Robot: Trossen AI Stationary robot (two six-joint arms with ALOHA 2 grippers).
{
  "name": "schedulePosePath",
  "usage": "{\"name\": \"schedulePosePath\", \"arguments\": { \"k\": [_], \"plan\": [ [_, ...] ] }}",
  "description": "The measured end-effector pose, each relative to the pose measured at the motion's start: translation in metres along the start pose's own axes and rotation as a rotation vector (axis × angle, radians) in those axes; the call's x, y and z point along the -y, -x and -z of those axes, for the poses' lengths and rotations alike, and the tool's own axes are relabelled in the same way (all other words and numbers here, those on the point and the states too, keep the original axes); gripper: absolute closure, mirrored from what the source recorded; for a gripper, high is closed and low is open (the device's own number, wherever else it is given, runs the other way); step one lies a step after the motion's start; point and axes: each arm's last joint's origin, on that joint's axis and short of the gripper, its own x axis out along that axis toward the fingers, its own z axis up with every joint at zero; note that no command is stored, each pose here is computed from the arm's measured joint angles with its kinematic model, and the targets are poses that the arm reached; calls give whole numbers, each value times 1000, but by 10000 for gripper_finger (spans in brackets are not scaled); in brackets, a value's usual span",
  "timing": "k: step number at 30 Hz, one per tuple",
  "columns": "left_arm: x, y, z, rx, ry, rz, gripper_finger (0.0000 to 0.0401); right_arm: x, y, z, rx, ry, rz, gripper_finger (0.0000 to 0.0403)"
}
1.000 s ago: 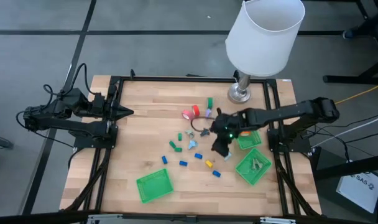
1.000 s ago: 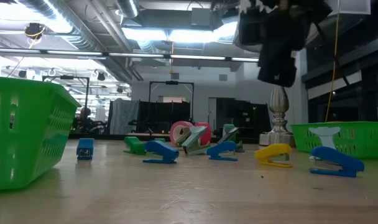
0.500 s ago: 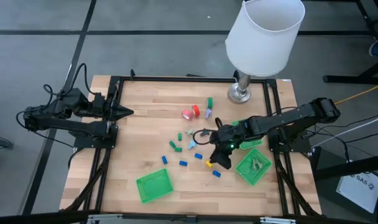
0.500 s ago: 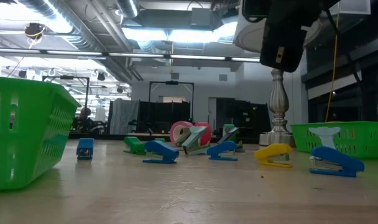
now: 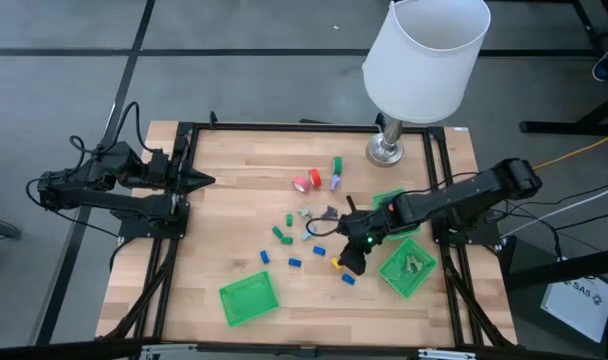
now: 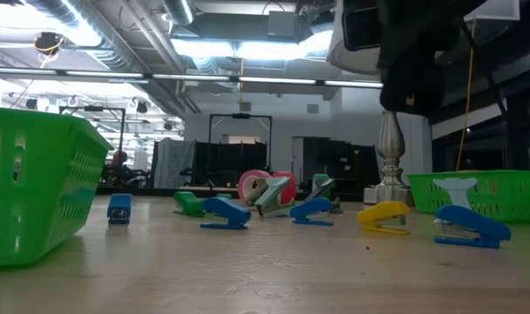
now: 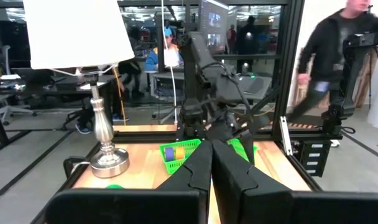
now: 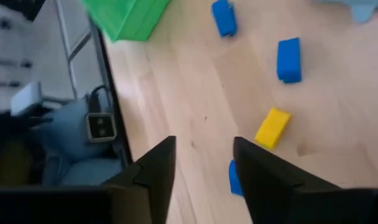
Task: Pick and place Stapler, Stapler remover, tape
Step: Put the bottom light blue staple remover into the bottom right green bin
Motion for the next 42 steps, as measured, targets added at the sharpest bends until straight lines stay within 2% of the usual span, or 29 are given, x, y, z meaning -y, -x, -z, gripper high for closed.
{"name": "schedulePosePath", "arguments": {
  "k": [4,9,20,24,34,42],
  "plan": [
    [0,0,0,0,0,0,395,-1,-8,1,59,-75,56,195],
    [0,0,0,0,0,0,396,2,-11,4,40,-171,81,168],
    [0,0,0,0,0,0,395,29,-2,10,-103,-213,281,175],
    [0,0,0,0,0,0,395,30,-1,9,-154,-189,251,175],
    [0,0,0,0,0,0,396,20,0,20,-297,-235,138,176],
    [0,0,0,0,0,0,394,32,9,33,-357,-254,345,176]
  ]
}}
